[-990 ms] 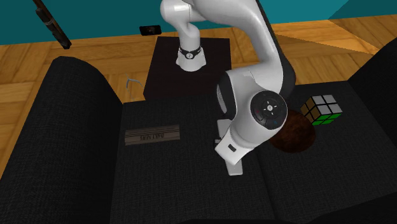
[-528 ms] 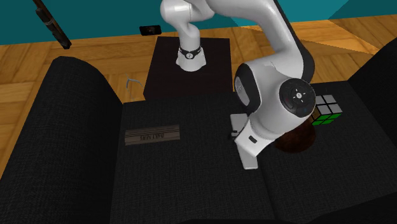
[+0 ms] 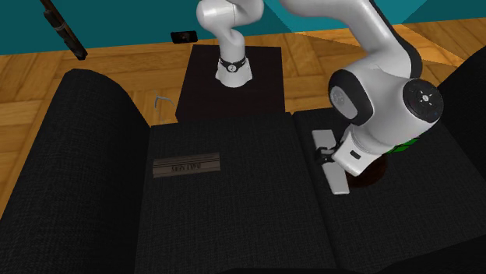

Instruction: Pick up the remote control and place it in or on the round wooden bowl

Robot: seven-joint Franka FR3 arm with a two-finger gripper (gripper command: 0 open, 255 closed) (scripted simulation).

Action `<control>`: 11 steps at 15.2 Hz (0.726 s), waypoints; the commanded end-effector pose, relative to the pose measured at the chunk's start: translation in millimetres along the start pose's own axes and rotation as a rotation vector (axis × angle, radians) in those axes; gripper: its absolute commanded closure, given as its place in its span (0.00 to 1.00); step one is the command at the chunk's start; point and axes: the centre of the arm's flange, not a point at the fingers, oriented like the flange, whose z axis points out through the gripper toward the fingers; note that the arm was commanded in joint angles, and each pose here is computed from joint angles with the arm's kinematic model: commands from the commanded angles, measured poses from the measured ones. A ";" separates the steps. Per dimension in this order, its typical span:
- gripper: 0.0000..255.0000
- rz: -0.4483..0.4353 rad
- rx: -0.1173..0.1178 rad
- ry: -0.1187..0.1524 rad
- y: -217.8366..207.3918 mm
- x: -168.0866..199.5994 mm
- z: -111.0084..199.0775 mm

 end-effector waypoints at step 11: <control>1.00 0.001 0.000 0.000 -123.7 -40.4 10.1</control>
